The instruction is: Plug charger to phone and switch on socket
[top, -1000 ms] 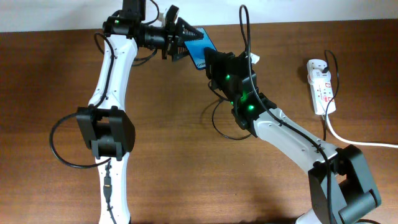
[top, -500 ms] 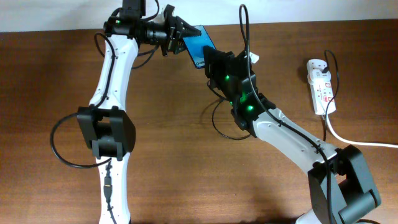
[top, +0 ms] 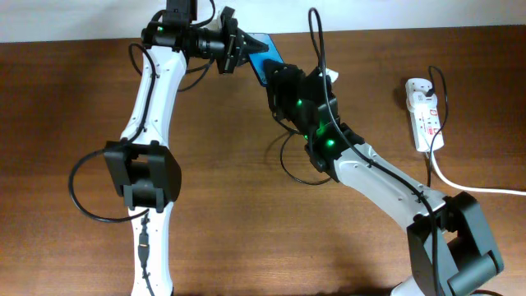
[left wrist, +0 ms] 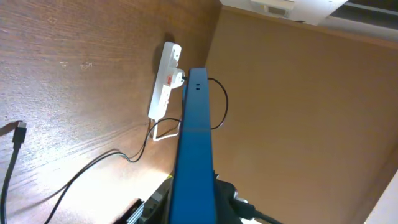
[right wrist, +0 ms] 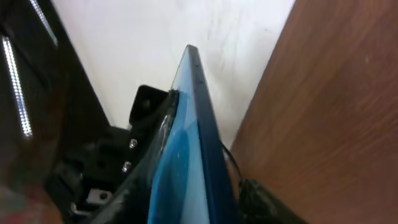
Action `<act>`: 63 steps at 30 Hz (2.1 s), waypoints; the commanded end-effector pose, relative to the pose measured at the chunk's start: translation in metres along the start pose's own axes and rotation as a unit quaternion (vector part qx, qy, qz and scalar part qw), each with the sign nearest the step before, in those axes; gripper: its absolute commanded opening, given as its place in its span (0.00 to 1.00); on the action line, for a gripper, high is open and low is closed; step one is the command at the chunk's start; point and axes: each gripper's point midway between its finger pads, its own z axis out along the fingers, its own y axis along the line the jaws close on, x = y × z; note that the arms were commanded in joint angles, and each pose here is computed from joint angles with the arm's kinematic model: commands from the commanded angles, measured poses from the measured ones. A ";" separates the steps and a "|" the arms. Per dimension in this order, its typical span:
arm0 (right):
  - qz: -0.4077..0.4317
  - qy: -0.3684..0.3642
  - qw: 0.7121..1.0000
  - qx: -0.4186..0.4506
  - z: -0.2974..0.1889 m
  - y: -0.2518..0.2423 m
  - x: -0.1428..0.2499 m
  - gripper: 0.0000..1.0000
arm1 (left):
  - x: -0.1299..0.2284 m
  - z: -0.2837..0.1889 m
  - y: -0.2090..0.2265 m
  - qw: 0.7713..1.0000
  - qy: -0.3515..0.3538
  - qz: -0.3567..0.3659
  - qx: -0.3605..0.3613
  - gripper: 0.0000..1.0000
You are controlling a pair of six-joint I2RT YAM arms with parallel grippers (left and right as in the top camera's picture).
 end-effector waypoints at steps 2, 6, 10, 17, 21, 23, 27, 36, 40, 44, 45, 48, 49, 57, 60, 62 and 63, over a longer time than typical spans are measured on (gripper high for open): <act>-0.074 -0.001 0.997 -0.026 -0.005 0.021 -0.028 0.77 | -0.007 -0.018 -0.006 0.999 -0.011 0.029 0.013 0.00; -0.185 0.004 0.981 -0.052 -0.026 0.045 -0.072 0.99 | -0.011 -0.025 -0.005 0.998 -0.017 0.057 0.014 0.00; -0.257 0.053 0.964 0.035 -0.060 0.010 -0.108 0.98 | -0.010 -0.043 -0.011 0.992 -0.001 0.119 0.048 0.00; -0.281 0.134 0.939 0.148 -0.081 -0.056 -0.094 0.99 | -0.003 -0.070 -0.021 0.981 0.025 0.163 0.105 0.00; -0.252 0.198 0.928 0.188 -0.075 -0.090 -0.072 0.89 | 0.000 -0.072 -0.023 0.979 0.033 0.162 0.115 0.00; -0.231 0.231 0.917 0.229 -0.065 -0.111 -0.058 0.79 | 0.000 -0.072 -0.023 0.980 0.033 0.162 0.115 0.00; -0.201 0.281 0.896 0.281 -0.039 -0.138 -0.040 0.67 | 0.000 -0.072 -0.023 0.980 0.033 0.162 0.115 0.00; -0.126 0.337 0.869 0.339 -0.025 -0.207 -0.021 0.47 | 0.000 -0.072 -0.023 0.980 0.033 0.162 0.115 0.00; -0.089 0.371 0.861 0.336 -0.014 -0.225 -0.007 0.40 | 0.003 -0.068 -0.024 0.979 0.038 0.161 0.116 0.00; -0.096 0.379 0.847 0.361 -0.007 -0.227 -0.011 0.35 | 0.008 -0.066 -0.027 0.978 0.049 0.159 0.124 0.00; -0.095 0.379 0.847 0.361 -0.007 -0.227 -0.012 0.35 | 0.008 -0.066 -0.027 0.978 0.049 0.159 0.124 0.00; -0.099 0.387 0.848 0.349 -0.009 -0.224 -0.018 0.29 | 0.008 -0.066 -0.027 0.978 0.049 0.159 0.124 0.00; -0.100 0.389 0.846 0.350 -0.011 -0.225 -0.019 0.26 | 0.008 -0.066 -0.027 0.978 0.049 0.159 0.124 0.00; -0.243 0.393 0.843 0.275 -0.017 -0.169 -0.028 0.04 | 0.008 -0.066 -0.027 0.978 0.049 0.160 0.124 0.00; -0.338 0.374 0.840 0.204 -0.034 -0.101 -0.039 0.04 | 0.008 -0.066 -0.027 0.978 0.049 0.160 0.124 0.00; -0.425 0.361 0.817 0.147 -0.061 -0.050 -0.039 0.04 | 0.008 -0.066 -0.027 0.978 0.049 0.160 0.124 0.00; -0.456 0.356 0.806 0.127 -0.073 -0.031 -0.037 0.04 | 0.008 -0.066 -0.027 0.978 0.049 0.160 0.124 0.00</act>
